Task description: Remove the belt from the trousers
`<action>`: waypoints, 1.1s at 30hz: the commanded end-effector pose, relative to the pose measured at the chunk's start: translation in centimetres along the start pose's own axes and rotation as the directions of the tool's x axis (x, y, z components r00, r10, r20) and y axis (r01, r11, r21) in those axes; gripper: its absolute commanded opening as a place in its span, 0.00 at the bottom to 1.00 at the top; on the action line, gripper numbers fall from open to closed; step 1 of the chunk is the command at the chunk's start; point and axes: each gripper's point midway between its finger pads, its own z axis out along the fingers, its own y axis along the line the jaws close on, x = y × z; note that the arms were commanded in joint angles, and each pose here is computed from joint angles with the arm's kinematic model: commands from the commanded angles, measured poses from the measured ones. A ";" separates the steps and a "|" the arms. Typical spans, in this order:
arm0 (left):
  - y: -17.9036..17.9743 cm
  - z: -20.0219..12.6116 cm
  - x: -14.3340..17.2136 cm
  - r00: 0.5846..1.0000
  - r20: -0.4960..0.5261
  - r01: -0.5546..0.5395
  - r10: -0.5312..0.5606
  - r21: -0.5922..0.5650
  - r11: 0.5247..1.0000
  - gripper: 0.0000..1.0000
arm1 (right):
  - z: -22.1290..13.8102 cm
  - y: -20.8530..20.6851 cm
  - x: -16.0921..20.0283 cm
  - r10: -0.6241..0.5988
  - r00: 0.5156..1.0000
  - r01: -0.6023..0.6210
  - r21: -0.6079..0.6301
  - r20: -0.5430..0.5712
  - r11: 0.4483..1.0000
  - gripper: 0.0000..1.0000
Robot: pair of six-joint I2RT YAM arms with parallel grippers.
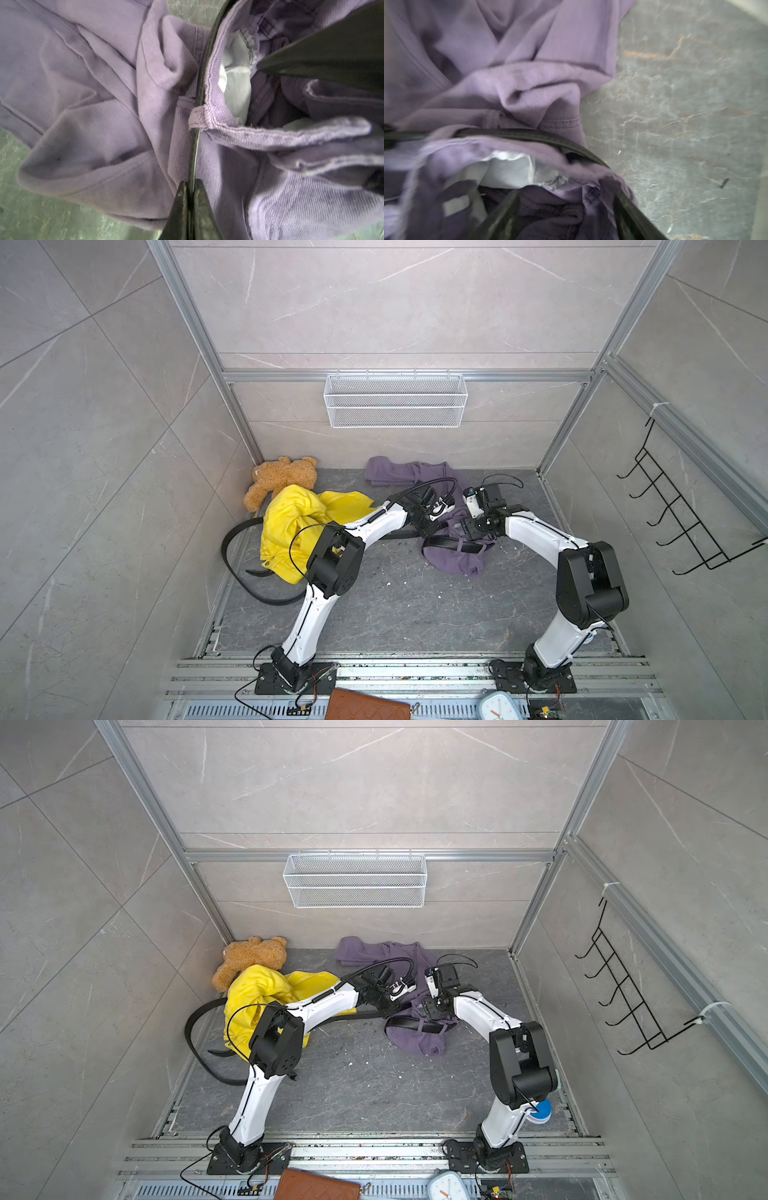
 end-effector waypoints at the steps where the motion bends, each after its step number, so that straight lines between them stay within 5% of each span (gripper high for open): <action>1: 1.3 -6.8 -3.9 0.988 0.155 -0.009 0.027 -0.111 0.994 0.00 | 1.8 -0.7 1.8 0.016 0.997 -0.011 0.056 -0.076 0.998 0.78; 12: 5.9 -18.5 -1.7 0.971 0.238 0.115 -0.022 -0.387 0.915 0.00 | 2.2 -6.6 2.8 0.063 0.989 -0.020 0.302 -0.131 0.953 0.82; 16: 9.9 -23.3 1.9 0.965 0.229 0.234 -0.127 -0.533 0.813 0.00 | 2.3 -7.8 3.5 0.081 0.984 -0.027 0.314 -0.160 0.949 0.83; 21: 14.2 -30.1 7.6 0.929 0.271 0.370 -0.252 -0.685 0.627 0.00 | 2.3 -9.3 3.9 0.109 0.979 -0.047 0.330 -0.171 0.943 0.83; 28: 13.8 -32.3 7.8 0.933 0.293 0.358 -0.209 -0.697 0.622 0.00 | 3.3 -9.5 4.4 0.117 0.973 -0.048 0.327 -0.198 0.944 0.83; 33: 14.0 -35.7 7.3 0.953 0.273 0.297 -0.128 -0.777 0.554 0.00 | 2.9 -11.3 5.2 0.153 0.965 -0.069 0.359 -0.212 0.931 0.84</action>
